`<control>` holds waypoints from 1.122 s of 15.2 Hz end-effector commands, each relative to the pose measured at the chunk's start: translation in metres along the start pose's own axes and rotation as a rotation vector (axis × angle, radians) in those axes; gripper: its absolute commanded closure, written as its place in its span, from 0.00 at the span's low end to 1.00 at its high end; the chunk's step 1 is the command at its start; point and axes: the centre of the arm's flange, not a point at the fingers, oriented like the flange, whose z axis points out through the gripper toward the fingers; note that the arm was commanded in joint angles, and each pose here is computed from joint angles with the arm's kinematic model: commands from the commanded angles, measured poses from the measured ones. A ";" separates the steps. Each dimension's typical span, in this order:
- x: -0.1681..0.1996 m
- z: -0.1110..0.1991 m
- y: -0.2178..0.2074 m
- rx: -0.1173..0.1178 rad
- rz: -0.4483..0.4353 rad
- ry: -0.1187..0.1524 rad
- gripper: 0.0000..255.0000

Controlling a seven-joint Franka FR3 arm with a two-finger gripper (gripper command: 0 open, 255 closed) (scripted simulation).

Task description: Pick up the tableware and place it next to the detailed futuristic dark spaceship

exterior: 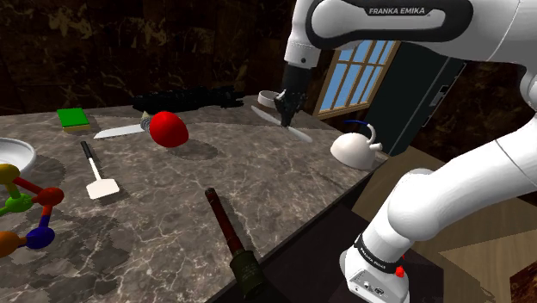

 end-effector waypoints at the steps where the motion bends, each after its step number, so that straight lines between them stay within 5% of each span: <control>1: -0.002 -0.011 -0.001 0.000 0.000 0.000 1.00; 17: 0.160 -0.022 0.113 0.000 0.000 0.000 1.00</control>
